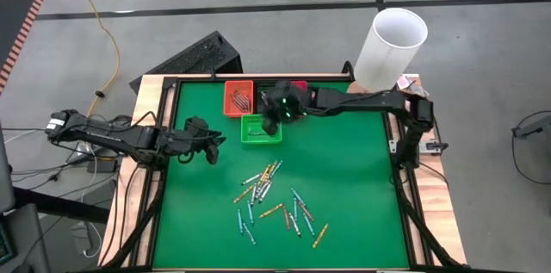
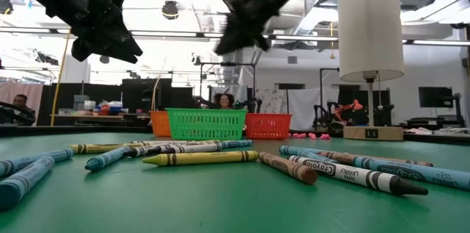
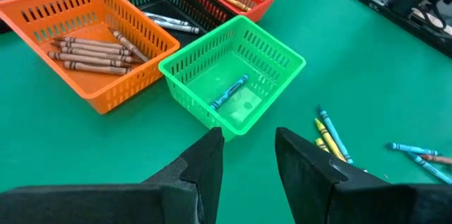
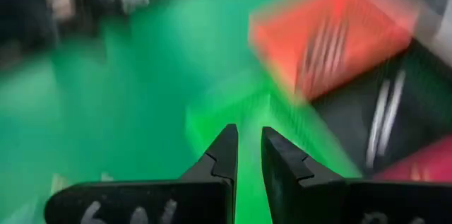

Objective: Sort crayons
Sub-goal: Put a red crayon in the orange basket

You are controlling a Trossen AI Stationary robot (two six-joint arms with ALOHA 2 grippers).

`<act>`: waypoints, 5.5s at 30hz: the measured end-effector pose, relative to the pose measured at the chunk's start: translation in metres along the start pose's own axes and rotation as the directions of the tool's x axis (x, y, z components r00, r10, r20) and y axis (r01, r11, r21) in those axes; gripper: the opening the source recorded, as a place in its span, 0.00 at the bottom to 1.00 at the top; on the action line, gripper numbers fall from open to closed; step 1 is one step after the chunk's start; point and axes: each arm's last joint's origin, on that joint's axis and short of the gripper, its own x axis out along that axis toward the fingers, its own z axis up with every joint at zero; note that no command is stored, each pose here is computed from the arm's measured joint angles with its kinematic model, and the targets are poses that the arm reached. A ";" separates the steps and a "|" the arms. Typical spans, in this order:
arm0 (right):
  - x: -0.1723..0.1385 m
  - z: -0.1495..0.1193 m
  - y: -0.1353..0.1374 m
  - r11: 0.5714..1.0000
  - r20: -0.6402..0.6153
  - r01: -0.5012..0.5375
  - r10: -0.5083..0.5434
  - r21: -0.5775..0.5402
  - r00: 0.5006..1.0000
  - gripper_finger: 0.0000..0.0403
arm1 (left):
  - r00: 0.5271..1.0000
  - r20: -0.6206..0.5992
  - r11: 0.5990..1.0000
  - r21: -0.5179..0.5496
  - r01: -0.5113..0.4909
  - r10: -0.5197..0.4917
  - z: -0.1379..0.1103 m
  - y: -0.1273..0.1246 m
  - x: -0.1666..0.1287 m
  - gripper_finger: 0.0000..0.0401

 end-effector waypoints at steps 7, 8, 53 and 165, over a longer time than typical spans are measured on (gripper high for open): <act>-0.018 -0.067 0.054 0.997 -0.445 0.064 -0.042 0.033 0.895 0.15 | 1.000 0.000 1.000 -0.001 0.000 0.000 0.000 0.000 0.000 0.30; -0.020 -0.077 0.064 0.996 -0.485 0.087 -0.060 0.032 0.872 0.15 | 1.000 0.000 1.000 -0.001 0.000 0.000 0.000 0.000 0.000 0.30; -0.059 -0.187 0.177 0.957 -0.454 0.244 -0.148 0.159 0.879 0.41 | 0.965 0.067 0.965 0.078 0.249 -0.254 0.011 -0.020 -0.006 0.33; -0.022 -0.172 0.124 0.991 -0.403 0.011 -0.066 -0.136 0.913 0.00 | 0.970 0.068 0.972 0.028 0.233 -0.234 0.002 -0.016 -0.002 0.33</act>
